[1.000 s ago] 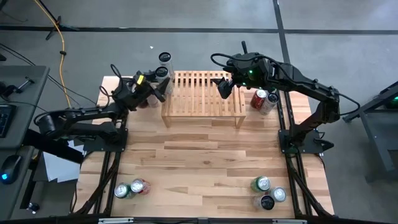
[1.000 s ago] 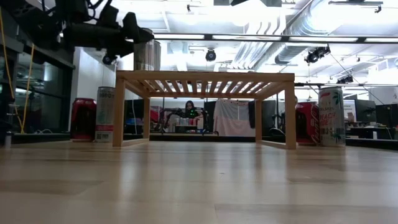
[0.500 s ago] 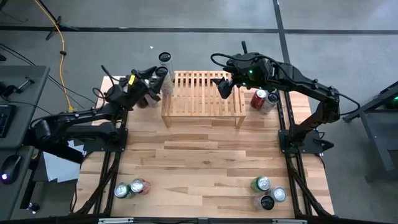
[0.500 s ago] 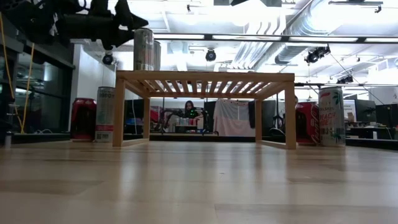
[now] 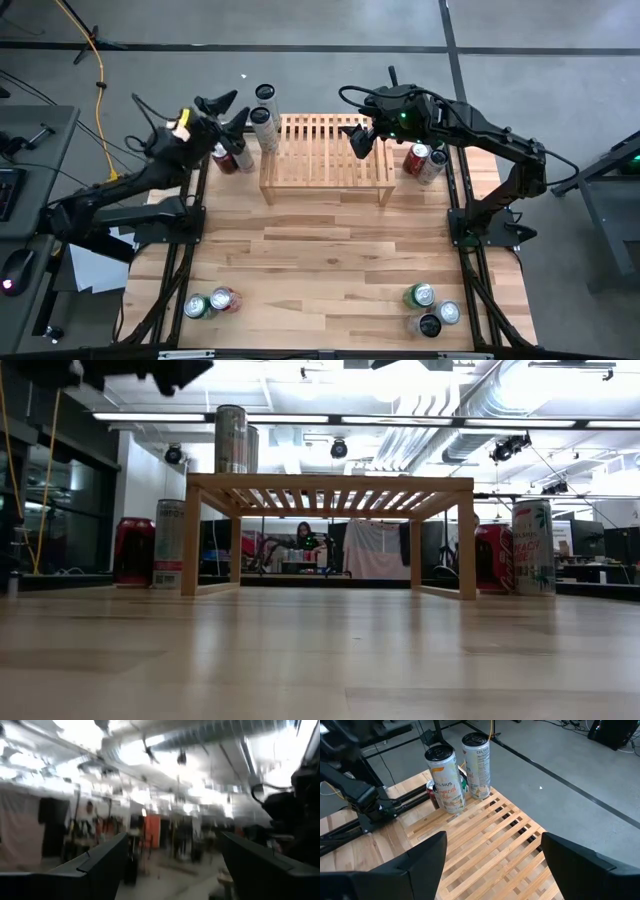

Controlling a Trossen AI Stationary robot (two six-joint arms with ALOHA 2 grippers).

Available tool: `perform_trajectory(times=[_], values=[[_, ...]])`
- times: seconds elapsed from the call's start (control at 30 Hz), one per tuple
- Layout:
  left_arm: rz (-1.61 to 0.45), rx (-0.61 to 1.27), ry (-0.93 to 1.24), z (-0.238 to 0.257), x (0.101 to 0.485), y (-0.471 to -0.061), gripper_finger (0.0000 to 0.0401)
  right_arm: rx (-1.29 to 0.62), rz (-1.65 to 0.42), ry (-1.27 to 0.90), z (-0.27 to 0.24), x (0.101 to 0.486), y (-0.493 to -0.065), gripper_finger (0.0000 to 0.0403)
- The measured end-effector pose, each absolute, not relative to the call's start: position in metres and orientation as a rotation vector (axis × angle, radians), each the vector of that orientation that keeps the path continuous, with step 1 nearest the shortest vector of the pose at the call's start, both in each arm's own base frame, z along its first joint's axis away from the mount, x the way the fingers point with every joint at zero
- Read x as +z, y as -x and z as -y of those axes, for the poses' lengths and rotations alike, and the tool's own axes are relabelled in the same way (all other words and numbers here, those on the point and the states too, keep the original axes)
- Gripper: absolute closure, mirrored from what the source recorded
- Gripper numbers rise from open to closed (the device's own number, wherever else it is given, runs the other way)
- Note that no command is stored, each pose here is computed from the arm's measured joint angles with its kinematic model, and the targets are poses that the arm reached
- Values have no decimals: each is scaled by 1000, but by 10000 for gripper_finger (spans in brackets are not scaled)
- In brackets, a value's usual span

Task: Place canned beverage on shelf
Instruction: Put the white yellow soda can on the shelf aligned with other white yellow soda can

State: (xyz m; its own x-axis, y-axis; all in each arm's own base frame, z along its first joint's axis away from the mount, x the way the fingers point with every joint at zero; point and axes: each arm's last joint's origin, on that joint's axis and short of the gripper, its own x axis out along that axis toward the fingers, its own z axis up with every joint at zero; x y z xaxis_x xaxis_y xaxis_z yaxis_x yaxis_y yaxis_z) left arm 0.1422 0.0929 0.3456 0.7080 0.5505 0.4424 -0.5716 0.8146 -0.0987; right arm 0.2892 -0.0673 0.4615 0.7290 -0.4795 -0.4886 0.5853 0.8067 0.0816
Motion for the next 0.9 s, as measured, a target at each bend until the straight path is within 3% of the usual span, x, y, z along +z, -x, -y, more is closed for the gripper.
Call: perform_trajectory(times=[0.2, 0.33, 0.5, 0.7, 0.77, 0.9], values=[[59, 589, 5, -86, 391, -134, 98, -593, -469, -239, 67, 461, -289, 93], [-23, 531, -43, -73, 420, -117, 121, -601, -462, -261, 67, 461, -289, 93], [11, 581, -123, -54, 433, -84, 207, -614, -447, -310, 67, 461, -289, 93], [-36, 671, -106, -35, 425, -50, 371, -669, -417, -368, 68, 462, -289, 93], [-49, 670, -83, -31, 421, -44, 390, -696, -406, -377, 70, 462, -288, 93], [-120, 715, -61, -27, 412, -35, 386, -741, -384, -409, 74, 462, -287, 93]])
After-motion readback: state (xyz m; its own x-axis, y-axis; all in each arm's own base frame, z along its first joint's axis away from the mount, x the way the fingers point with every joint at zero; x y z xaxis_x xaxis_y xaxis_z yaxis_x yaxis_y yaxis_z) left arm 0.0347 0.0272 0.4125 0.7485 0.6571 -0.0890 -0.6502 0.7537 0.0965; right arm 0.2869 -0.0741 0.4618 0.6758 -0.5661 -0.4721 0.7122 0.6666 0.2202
